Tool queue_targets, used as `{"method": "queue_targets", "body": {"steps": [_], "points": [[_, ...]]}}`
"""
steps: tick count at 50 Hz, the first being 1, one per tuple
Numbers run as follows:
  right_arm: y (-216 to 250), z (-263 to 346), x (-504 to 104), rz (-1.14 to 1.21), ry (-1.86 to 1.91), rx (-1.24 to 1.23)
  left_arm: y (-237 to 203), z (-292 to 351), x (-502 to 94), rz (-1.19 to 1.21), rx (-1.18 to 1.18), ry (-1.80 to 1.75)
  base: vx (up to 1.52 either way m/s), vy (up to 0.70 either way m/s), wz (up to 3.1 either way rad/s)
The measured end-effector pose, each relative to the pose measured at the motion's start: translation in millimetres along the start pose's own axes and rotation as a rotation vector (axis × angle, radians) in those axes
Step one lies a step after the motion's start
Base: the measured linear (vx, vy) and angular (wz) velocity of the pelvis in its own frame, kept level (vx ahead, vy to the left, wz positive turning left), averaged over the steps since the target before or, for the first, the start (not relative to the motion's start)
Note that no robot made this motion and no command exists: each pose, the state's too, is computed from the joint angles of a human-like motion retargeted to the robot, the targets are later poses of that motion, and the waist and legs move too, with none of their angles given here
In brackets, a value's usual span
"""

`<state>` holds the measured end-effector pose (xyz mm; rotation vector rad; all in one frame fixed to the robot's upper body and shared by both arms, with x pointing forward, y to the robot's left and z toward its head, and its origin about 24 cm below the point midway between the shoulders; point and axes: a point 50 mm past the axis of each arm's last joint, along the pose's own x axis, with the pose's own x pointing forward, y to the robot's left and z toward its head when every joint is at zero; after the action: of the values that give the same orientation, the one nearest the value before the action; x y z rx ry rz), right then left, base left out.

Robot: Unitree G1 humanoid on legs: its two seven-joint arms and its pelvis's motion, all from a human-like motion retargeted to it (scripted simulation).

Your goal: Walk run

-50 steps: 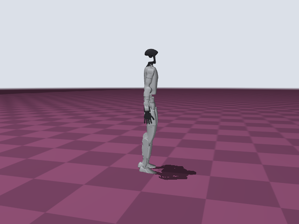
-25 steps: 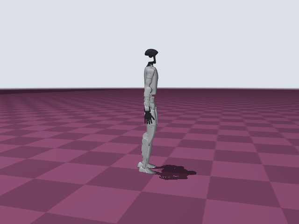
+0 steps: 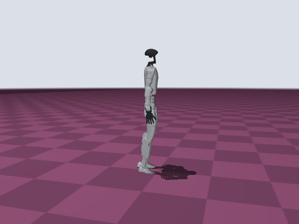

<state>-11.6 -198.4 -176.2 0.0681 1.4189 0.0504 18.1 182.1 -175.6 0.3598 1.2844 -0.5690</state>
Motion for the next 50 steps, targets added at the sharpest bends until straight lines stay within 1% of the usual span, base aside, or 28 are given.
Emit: {"method": "queue_targets", "body": {"steps": [50], "points": [[3.8,-8.2,-0.8,0.011,0.021,-0.008,-3.1,-2.0,-0.1,-0.001,0.018,0.007,0.00,0.00,0.00]]}}
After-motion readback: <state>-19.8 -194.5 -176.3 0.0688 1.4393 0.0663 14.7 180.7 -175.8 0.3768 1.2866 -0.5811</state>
